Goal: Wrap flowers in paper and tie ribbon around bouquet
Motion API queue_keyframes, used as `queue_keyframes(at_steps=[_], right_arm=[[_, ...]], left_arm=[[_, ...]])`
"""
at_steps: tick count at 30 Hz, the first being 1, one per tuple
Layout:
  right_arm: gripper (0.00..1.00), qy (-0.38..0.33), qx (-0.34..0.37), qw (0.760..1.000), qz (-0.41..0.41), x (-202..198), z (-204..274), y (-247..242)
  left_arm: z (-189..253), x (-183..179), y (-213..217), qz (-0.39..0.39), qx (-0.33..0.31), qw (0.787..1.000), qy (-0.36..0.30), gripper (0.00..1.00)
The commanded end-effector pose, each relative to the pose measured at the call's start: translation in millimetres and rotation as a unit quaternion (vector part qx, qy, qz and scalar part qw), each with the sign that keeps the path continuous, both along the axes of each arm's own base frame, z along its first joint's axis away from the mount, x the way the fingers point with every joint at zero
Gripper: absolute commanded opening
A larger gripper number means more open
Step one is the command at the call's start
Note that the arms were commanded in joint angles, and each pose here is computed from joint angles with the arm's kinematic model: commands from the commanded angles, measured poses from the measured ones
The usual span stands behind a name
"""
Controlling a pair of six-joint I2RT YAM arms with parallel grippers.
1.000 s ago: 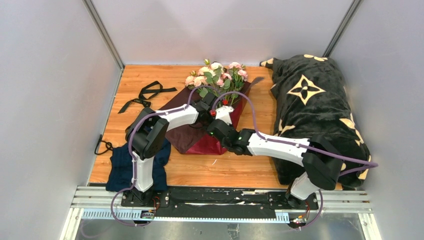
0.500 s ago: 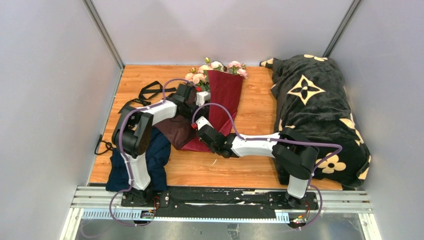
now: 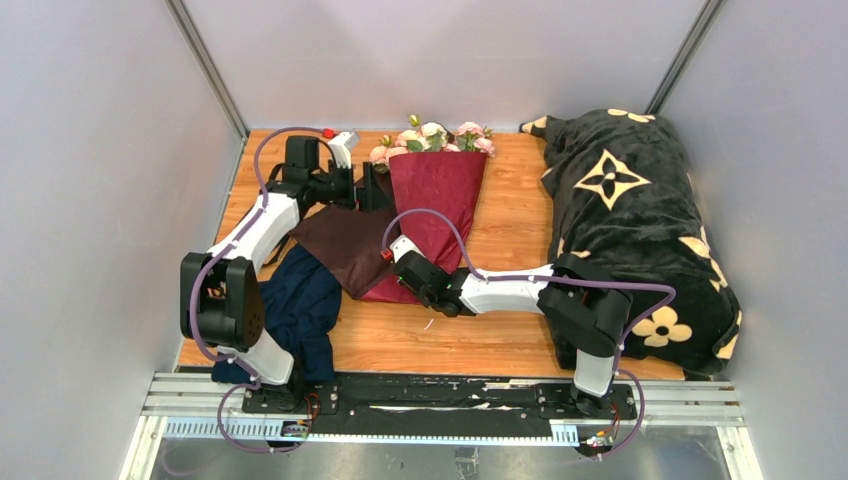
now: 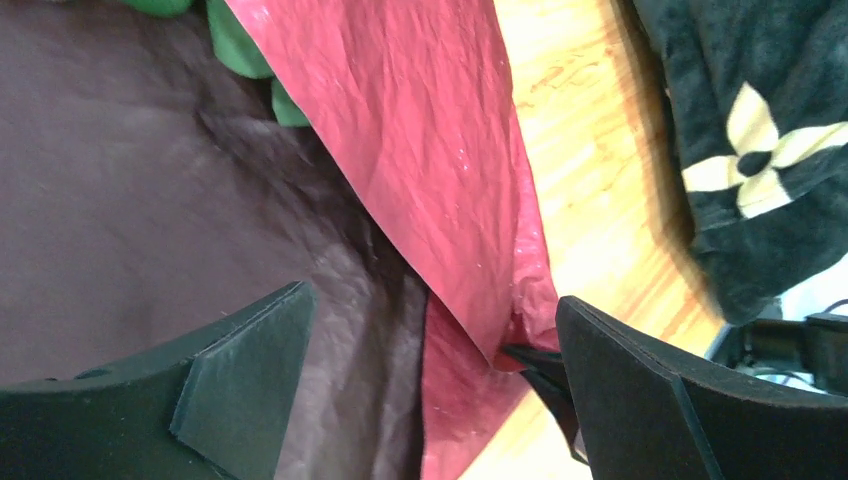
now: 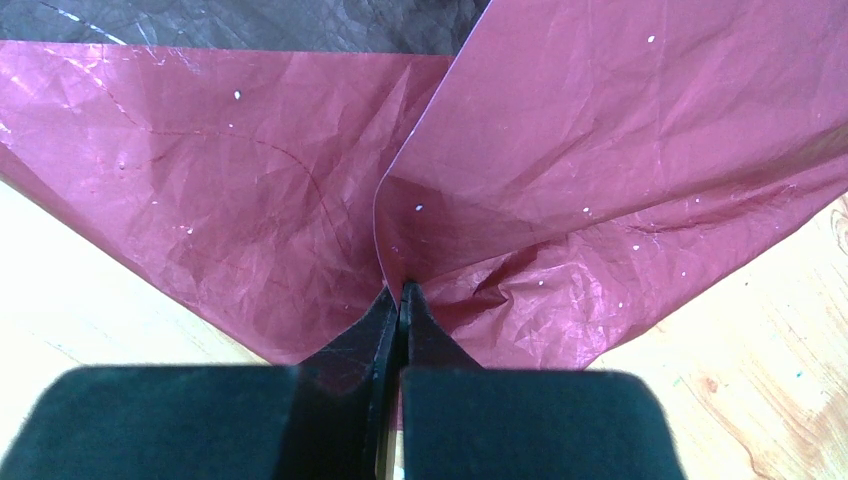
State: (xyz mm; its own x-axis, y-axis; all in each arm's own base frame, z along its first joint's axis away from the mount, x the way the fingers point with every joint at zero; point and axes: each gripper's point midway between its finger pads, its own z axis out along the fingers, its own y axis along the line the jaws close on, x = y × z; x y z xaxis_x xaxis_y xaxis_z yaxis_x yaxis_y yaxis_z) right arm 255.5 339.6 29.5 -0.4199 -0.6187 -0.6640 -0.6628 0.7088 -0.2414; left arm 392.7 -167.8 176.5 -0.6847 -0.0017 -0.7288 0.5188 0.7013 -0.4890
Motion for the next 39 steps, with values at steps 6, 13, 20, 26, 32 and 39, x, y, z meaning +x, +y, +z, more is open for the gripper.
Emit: queue_keyframes(at_steps=[6, 13, 20, 26, 32, 39], right_arm=[[0.0, 0.025, -0.035, 0.999, 0.022, -16, -21, -9], [0.0, 0.024, -0.033, 0.999, 0.028, -17, -16, -8], [0.05, 0.018, -0.047, 0.997, 0.054, -19, -6, -11], [0.47, 0.064, -0.033, 0.984, 0.164, -54, 36, -5], [0.51, 0.143, 0.073, 0.947, 0.276, -98, 88, 5], [0.14, 0.18, 0.17, 0.963, 0.108, -24, 72, 32]], left_arm=[[-69, -24, -36, 0.013, -0.038, 0.989, 0.144, 1.0], [-90, -5, -72, -0.009, -0.063, 0.984, 0.165, 0.85], [-98, -14, -78, -0.046, -0.076, 0.975, 0.203, 0.0], [-142, -16, -26, 0.005, 0.056, 0.975, 0.214, 0.0], [-187, -41, -20, -0.001, 0.065, 0.958, 0.28, 0.0], [-187, -39, -14, 0.01, 0.076, 0.959, 0.271, 0.0]])
